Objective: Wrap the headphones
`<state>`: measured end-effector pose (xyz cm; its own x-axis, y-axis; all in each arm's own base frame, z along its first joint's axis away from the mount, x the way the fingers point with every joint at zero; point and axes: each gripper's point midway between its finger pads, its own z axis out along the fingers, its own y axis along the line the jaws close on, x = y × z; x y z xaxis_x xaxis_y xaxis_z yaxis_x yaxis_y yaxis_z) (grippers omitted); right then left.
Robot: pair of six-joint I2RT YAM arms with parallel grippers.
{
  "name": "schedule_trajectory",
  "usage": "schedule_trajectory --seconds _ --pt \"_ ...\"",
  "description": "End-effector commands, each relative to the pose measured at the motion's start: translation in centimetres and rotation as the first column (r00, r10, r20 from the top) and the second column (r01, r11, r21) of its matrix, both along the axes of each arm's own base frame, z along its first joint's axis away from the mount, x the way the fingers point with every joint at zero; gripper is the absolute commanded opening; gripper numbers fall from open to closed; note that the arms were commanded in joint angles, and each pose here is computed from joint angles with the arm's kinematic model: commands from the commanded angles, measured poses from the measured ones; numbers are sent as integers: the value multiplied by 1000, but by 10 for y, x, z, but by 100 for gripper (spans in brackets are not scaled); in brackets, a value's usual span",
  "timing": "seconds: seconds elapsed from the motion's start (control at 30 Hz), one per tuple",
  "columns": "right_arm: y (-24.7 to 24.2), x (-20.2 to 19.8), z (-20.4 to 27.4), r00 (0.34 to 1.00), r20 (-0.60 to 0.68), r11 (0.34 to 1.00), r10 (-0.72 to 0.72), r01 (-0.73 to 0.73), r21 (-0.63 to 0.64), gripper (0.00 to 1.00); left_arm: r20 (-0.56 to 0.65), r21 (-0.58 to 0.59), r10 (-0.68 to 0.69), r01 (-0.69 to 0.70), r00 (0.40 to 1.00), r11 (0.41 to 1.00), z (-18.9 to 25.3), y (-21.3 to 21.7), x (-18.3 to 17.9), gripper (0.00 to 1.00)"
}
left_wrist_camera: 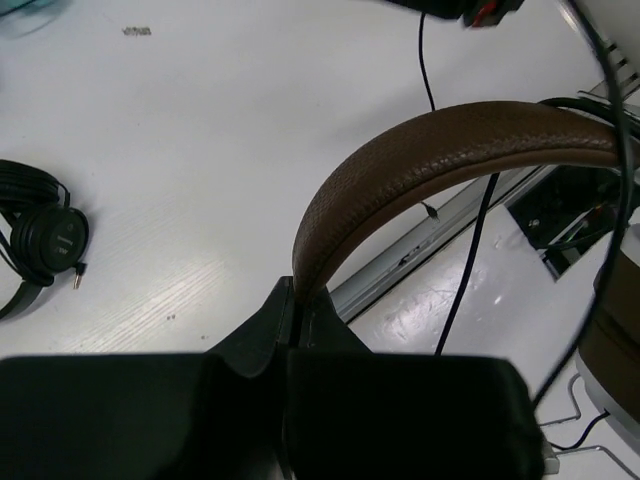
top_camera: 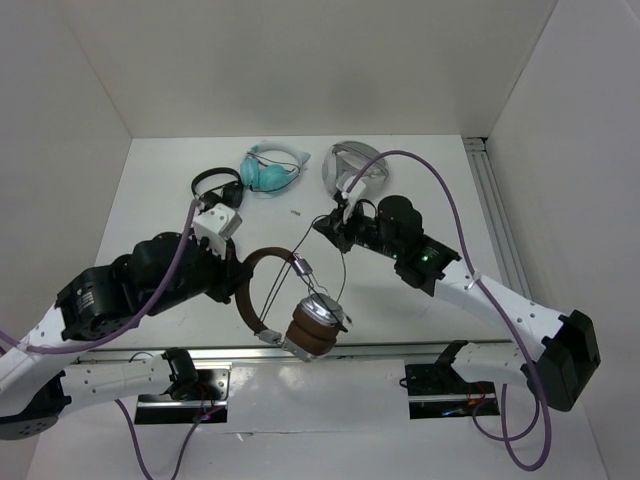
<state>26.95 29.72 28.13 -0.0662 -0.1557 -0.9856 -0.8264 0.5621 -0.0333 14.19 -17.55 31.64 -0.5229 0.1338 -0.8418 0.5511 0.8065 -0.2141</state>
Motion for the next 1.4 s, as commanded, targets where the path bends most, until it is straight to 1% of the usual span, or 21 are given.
schedule_trajectory --seconds 0.0,0.03,0.07,0.2,0.4,0.53,0.7,0.8,0.83,0.97,1.0,1.03,1.1,1.13,1.17,1.2,1.23,1.27,1.3,1.33,1.37 --pt "20 -11 9 993 1 980 118 -117 158 13 75 -174 -2 15 997 985 49 -9 -1 0" --pt "27 -13 -2 989 -46 975 138 -128 181 16 79 -202 4 12 997 979 56 -10 0 0" --pt "32 -12 4 988 -16 963 154 -147 228 17 91 -221 6 15 996 975 61 -12 1 0" --pt "50 -16 -26 978 -67 946 197 -172 277 17 94 -282 20 7 995 959 82 -17 3 0" --pt "66 -14 -78 965 -160 951 206 -159 266 16 69 -378 220 -178 973 909 105 6 19 0" --pt "62 -26 -113 955 -207 954 212 -156 257 13 20 -397 334 -299 942 868 104 20 28 0" --pt "69 -49 -121 948 -208 940 242 -177 292 13 -43 -424 431 -407 901 809 99 31 34 0" --pt "73 -63 -128 946 -213 942 244 -178 286 8 -67 -432 477 -456 876 778 97 34 39 0" --pt "73 -64 -132 948 -219 946 229 -164 279 8 -73 -406 492 -477 867 780 91 35 41 0" --pt "78 -81 -142 957 -214 959 193 -139 246 0 -76 -367 605 -586 793 722 86 51 51 0" --pt "80 -98 -147 957 -214 965 195 -149 215 0 -84 -357 630 -614 772 704 85 51 54 0" --pt "74 -93 -151 974 -205 980 101 -62 188 0 -80 -331 653 -638 753 695 81 54 57 0" --pt "71 -103 -145 981 -188 987 46 -16 162 0 -61 -275 720 -705 691 654 72 67 63 0" --pt "76 -126 -144 981 -183 987 66 -38 153 0 -43 -242 739 -725 672 645 68 68 68 0" --pt "70 -125 -143 987 -158 991 -12 33 132 0 -35 -233 763 -748 645 621 66 73 73 0" --pt "64 -134 -147 987 -155 995 -35 49 91 0 -33 -224 776 -761 630 609 65 78 74 0" --pt "72 -159 -144 989 -146 997 2 10 79 0 -17 -201 782 -768 623 608 60 77 79 0" --pt "73 -161 -136 992 -120 997 -38 46 67 0 -9 -206 802 -787 597 582 62 85 84 0" --pt "74 -169 -134 993 -110 997 -46 51 49 0 -14 -183 801 -789 599 587 55 83 88 0" --pt "73 -189 -142 995 -95 999 -26 24 -25 0 -5 -186 798 -785 602 591 58 83 91 0" --pt "73 -189 -126 994 -65 996 -86 85 -19 0 6 -158 813 -802 582 576 52 88 96 0"
